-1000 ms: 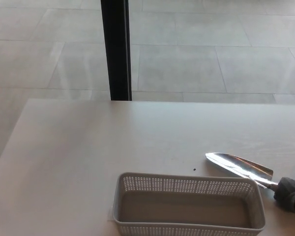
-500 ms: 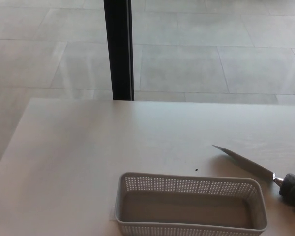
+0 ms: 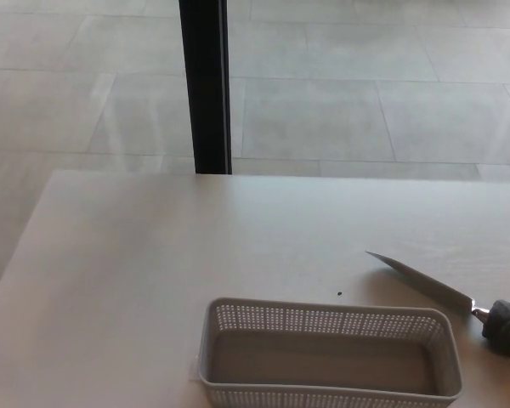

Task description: A garden tool is kept on the righthand side and a container is kept on the lefthand side on a desk infront of the robot. the robot uses its right hand to pick up the garden tool and makes a scooping motion inside the container

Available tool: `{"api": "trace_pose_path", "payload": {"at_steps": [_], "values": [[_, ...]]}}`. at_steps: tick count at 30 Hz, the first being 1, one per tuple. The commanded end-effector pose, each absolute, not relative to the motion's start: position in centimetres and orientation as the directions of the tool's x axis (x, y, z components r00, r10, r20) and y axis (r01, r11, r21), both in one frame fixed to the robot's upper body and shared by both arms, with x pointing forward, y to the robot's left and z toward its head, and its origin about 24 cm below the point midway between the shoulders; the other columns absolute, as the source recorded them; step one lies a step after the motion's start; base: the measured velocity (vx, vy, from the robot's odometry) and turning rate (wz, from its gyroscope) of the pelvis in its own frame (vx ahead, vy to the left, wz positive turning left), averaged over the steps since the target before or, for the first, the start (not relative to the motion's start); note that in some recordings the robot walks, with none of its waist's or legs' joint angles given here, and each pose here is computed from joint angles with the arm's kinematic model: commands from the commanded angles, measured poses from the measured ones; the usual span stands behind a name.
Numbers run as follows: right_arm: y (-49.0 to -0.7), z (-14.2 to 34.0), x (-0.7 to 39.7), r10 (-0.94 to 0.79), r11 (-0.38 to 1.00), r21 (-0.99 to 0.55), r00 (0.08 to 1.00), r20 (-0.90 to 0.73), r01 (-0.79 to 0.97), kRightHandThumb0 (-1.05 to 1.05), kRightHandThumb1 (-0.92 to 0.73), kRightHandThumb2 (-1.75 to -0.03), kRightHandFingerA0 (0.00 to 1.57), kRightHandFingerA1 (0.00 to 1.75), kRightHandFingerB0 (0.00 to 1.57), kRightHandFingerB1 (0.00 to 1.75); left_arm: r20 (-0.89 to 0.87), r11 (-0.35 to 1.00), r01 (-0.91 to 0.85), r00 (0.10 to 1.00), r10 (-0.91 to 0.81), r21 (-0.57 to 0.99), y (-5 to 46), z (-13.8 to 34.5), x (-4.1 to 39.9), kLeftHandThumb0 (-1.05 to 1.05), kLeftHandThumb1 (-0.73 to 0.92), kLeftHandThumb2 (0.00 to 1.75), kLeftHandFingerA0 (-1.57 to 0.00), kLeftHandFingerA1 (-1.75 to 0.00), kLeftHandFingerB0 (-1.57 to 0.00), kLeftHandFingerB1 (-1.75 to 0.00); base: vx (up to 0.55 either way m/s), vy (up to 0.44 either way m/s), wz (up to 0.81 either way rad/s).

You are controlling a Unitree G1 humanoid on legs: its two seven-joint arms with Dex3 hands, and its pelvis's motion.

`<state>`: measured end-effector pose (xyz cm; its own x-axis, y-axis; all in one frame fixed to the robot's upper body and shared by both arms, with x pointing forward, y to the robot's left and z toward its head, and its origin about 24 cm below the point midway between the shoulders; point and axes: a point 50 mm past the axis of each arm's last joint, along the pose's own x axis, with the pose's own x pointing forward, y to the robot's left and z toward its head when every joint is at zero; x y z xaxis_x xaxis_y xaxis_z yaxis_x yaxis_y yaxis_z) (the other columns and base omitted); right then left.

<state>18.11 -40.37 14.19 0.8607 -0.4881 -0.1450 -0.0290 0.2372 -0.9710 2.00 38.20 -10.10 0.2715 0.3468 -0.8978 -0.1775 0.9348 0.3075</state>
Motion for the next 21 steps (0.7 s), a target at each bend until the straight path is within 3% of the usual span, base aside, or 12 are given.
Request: {"api": "trace_pose_path", "payload": {"at_steps": [1, 8, 9, 10, 12, 13, 14, 15, 16, 18, 19, 21], "values": [[-50.2, 11.0, 3.2, -0.895, 0.445, -0.257, 0.412, -0.173, 0.858, -0.81, -0.62, -1.04, 0.00, 0.48, 0.00, 0.39, -0.880, 0.909, -0.165, 0.235, 0.413, 0.382, 38.8, -9.8, 1.1, -0.76, 0.04, 1.11, -0.90, -1.05, -0.79, -0.95, 0.00, 0.000, 0.00], [-48.5, 2.0, 1.7, -0.902, 0.255, -0.065, 0.213, -0.375, 0.965, -0.72, -0.57, -1.00, 0.00, 0.52, 0.00, 0.47, -0.882, 0.912, -0.153, 0.237, 0.408, 0.380, 38.7, -9.9, 1.2, -0.78, 0.05, 1.08, -0.89, -1.04, -0.79, -0.95, 0.00, 0.000, 0.00], [-48.2, 1.0, 1.6, -0.895, 0.207, -0.034, 0.175, -0.410, 0.978, -0.66, -0.79, -0.66, 0.00, 0.49, 0.00, 0.39, -0.882, 0.912, -0.164, 0.238, 0.407, 0.376, 38.7, -9.9, 1.1, -0.79, 0.05, 1.08, -0.89, -1.04, -0.79, -0.95, 0.00, 0.000, 0.00], [-47.9, 0.2, 1.4, -0.882, 0.144, 0.044, 0.148, -0.448, 0.989, -0.65, -0.83, -0.65, 0.00, 0.69, 0.00, 0.44, -0.884, 0.914, -0.160, 0.237, 0.403, 0.374, 38.6, -9.9, 1.0, -0.79, 0.05, 1.09, -0.85, -1.05, -0.77, -0.95, 0.00, 0.000, 0.00], [-47.6, -0.6, 1.3, -0.853, 0.065, 0.155, 0.135, -0.504, 0.986, -0.64, -0.86, -0.65, 0.00, 0.63, 0.00, 0.51, -0.888, 0.916, -0.163, 0.234, 0.396, 0.366, 38.5, -10.0, 0.7, -0.76, 0.02, 1.09, -0.85, -1.05, -0.78, -0.95, 0.00, 0.000, 0.00], [-47.2, -1.4, 1.3, -0.808, 0.000, 0.257, 0.152, -0.569, 0.966, -0.70, -0.88, -0.69, 0.00, 0.76, 0.00, 0.78, -0.891, 0.918, -0.165, 0.230, 0.392, 0.362, 38.4, -10.1, 0.7, -0.75, 0.02, 1.13, -0.87, -1.07, -0.78, -0.97, 0.00, 0.000, 0.00], [-46.6, -2.2, 1.2, -0.763, -0.047, 0.282, 0.148, -0.629, 0.958, -0.44, -0.73, -1.23, 0.06, 0.65, 0.00, 0.60, -0.893, 0.918, -0.149, 0.219, 0.393, 0.367, 38.4, -10.1, 0.6, -0.76, 0.02, 1.12, -0.83, -1.06, -0.76, -0.96, 0.00, 0.000, 0.00], [-46.3, -2.7, 1.0, -0.753, -0.056, 0.276, 0.141, -0.643, 0.960, -0.65, -0.92, -0.64, 0.00, 0.96, 0.00, 0.55, -0.893, 0.918, -0.147, 0.218, 0.394, 0.369, 38.4, -10.1, 0.6, -0.77, 0.02, 1.13, -0.86, -1.07, -0.76, -0.96, 0.00, 0.000, 0.00], [-45.7, -3.4, 0.6, -0.751, -0.049, 0.250, 0.129, -0.647, 0.967, -0.62, -0.91, -0.62, 0.04, 0.99, 0.00, 0.80, -0.892, 0.918, -0.140, 0.224, 0.394, 0.370, 38.4, -10.1, 0.7, -0.79, 0.04, 1.10, -0.85, -1.05, -0.74, -0.95, 0.00, 0.000, 0.00], [-45.2, -4.0, 0.2, -0.756, -0.047, 0.226, 0.113, -0.644, 0.973, -0.62, -0.91, -0.62, 0.04, 0.99, 0.00, 0.80, -0.890, 0.920, -0.126, 0.232, 0.392, 0.372, 38.4, -10.1, 1.2, -0.79, 0.04, 1.10, -0.85, -1.05, -0.74, -0.95, 0.00, 0.000, 0.00], [-44.6, -4.6, 0.2, -0.758, -0.025, 0.194, 0.108, -0.643, 0.981, -0.64, -0.57, -1.04, 0.13, 0.73, 0.01, 0.63, -0.889, 0.920, -0.144, 0.238, 0.390, 0.365, 38.4, -10.1, 1.2, -0.77, 0.03, 1.09, -0.89, -1.04, -0.78, -0.95, 0.00, 0.000, 0.00], [-44.1, -5.2, 0.2, -0.750, -0.012, 0.145, 0.086, -0.656, 0.989, -0.36, -0.61, -1.15, 0.15, 0.67, 0.14, 0.64, -0.886, 0.910, -0.193, 0.226, 0.405, 0.366, 38.6, -10.0, 1.1, -0.70, -0.03, 1.11, -0.89, -1.07, -0.79, -0.97, 0.00, 0.000, 0.00]]}}
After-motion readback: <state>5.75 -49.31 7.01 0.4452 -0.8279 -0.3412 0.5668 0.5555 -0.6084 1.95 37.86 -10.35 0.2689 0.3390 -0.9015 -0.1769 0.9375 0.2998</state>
